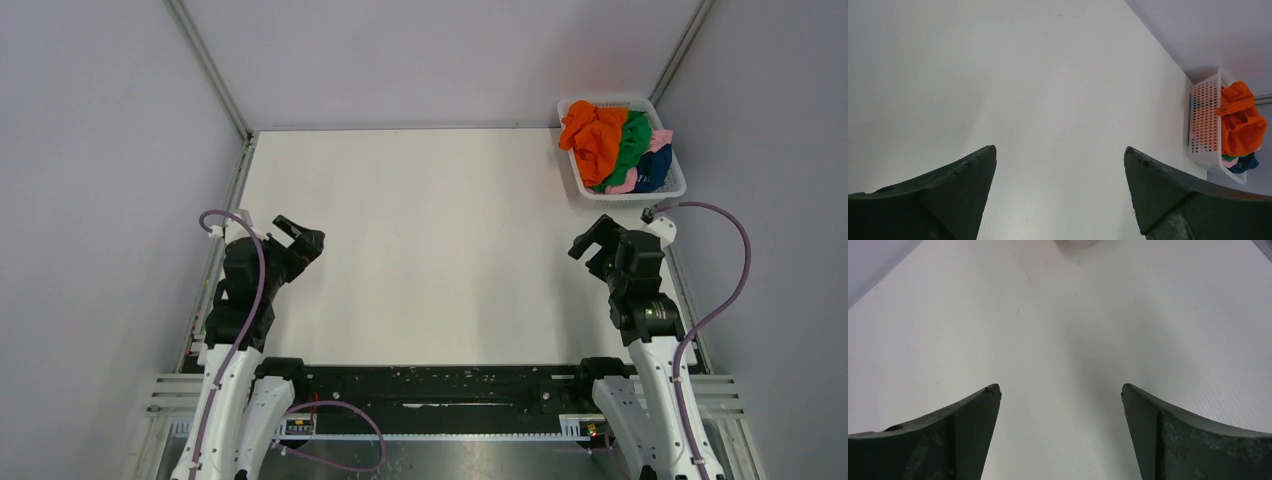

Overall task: Fold and stack the t-shirts
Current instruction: Grab crumpled tshirt from bin with the right arm

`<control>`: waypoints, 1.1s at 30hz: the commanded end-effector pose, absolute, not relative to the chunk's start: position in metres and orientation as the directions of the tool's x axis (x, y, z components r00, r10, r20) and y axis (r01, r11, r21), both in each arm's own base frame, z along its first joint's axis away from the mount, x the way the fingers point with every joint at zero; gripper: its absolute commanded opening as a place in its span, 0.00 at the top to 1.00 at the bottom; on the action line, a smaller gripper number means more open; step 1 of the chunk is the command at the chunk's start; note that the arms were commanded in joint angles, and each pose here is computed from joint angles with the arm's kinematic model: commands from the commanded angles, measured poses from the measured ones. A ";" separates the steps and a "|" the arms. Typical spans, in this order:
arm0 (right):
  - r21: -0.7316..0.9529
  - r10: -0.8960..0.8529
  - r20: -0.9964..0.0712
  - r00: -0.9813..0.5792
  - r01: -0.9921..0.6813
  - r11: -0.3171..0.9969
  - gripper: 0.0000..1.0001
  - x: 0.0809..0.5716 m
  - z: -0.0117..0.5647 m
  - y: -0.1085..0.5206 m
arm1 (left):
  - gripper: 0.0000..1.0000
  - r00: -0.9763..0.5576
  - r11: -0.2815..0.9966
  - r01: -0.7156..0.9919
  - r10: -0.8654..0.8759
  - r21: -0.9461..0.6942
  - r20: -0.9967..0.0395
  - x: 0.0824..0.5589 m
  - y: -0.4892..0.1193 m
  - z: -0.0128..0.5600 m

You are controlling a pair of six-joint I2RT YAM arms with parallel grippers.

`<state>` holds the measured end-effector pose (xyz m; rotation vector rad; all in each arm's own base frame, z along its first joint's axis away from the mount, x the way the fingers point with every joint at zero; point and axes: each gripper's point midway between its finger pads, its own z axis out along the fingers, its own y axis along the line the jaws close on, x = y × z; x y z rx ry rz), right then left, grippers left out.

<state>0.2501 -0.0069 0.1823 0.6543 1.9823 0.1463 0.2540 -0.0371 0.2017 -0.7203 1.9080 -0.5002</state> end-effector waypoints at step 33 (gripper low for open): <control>0.091 0.381 -0.872 -0.308 0.662 0.744 0.01 0.558 0.205 -0.075 | 0.01 -0.369 0.780 -0.155 -0.614 -0.606 -0.697 0.305 -0.052 0.199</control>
